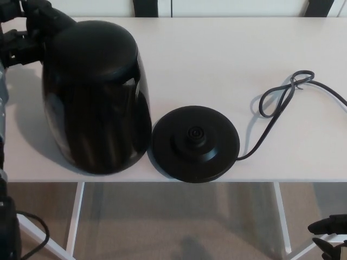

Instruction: The robot walk towards a table in front and uses its left hand to pick up the pot from the base and places it on the table

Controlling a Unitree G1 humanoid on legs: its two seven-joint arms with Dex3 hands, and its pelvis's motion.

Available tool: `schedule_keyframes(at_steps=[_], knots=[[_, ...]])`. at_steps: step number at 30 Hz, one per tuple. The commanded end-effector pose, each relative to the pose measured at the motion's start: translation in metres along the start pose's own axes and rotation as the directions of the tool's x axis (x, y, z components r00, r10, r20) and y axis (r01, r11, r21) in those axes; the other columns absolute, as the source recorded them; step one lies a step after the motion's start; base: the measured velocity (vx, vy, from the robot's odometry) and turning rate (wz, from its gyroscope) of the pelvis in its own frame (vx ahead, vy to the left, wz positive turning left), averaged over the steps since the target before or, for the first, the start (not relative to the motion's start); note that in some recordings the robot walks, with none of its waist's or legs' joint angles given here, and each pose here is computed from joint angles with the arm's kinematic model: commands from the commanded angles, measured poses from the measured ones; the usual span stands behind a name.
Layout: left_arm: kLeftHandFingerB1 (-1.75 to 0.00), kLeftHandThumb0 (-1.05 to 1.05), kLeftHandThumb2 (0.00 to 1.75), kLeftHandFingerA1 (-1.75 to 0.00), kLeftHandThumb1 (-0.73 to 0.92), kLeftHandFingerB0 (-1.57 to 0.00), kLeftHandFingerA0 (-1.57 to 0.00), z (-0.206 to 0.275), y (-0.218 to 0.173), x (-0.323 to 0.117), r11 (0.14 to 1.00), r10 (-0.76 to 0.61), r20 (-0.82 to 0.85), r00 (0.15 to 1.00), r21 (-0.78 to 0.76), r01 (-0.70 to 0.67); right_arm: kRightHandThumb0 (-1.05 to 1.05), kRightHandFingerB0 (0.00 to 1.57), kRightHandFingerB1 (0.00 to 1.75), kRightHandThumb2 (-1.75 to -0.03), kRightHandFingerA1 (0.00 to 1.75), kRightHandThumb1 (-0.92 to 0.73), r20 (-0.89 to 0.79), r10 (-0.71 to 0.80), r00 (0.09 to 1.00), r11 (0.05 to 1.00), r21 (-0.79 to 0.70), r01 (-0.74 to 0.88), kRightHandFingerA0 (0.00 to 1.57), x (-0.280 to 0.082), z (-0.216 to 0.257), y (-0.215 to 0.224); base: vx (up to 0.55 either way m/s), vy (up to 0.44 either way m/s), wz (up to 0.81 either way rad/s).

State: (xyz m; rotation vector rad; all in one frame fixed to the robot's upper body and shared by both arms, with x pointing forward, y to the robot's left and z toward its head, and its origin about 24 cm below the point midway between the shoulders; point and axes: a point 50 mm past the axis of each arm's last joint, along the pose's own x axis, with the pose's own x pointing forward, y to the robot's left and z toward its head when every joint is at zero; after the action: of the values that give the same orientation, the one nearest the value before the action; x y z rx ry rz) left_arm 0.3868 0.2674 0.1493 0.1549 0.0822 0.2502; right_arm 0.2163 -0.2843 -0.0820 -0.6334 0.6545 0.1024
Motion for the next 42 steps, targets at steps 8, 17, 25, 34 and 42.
schedule_keyframes(at_steps=[8,17,25,34,42], knots=[[0.0,-0.53,0.67,0.0,0.36,0.0,0.0,0.016,0.018,0.004,0.976,-0.138,-0.008,0.99,0.17,0.137,-0.66,0.81,0.45,-0.62,0.58,-0.69,0.003,-0.011,1.0,1.0,0.007,0.011,0.92,0.0,0.002,-0.008,0.0,0.0,0.0],[0.0,-0.53,0.52,0.0,0.39,0.0,0.0,0.0,0.035,0.001,0.904,-0.252,-0.184,0.95,0.306,0.299,-0.65,0.79,0.44,-0.62,0.56,-0.68,0.009,-0.014,1.0,1.0,0.017,0.014,0.9,0.002,0.005,-0.008,0.0,0.0,0.0],[0.0,-0.53,0.52,0.0,0.38,0.0,0.0,-0.017,0.047,-0.005,0.88,-0.283,-0.263,0.922,0.31,0.359,-0.63,0.78,0.43,-0.62,0.54,-0.68,0.001,-0.012,1.0,1.0,0.017,0.012,0.89,0.001,0.003,-0.009,0.0,0.0,0.0],[0.0,-0.55,0.53,0.0,0.4,0.0,0.0,-0.016,0.075,-0.015,0.848,-0.332,-0.299,0.895,0.321,0.422,-0.63,0.79,0.43,-0.62,0.53,-0.67,-0.012,0.001,1.0,1.0,0.016,-0.001,0.86,0.0,-0.001,-0.007,0.0,0.0,0.0],[0.0,-0.6,0.53,0.0,0.41,0.0,0.0,-0.008,0.118,-0.042,0.82,-0.392,-0.257,0.883,0.337,0.462,-0.63,0.81,0.44,-0.61,0.55,-0.65,-0.027,0.012,1.0,1.0,0.012,-0.012,0.9,-0.003,-0.007,-0.003,0.0,0.0,0.0]])
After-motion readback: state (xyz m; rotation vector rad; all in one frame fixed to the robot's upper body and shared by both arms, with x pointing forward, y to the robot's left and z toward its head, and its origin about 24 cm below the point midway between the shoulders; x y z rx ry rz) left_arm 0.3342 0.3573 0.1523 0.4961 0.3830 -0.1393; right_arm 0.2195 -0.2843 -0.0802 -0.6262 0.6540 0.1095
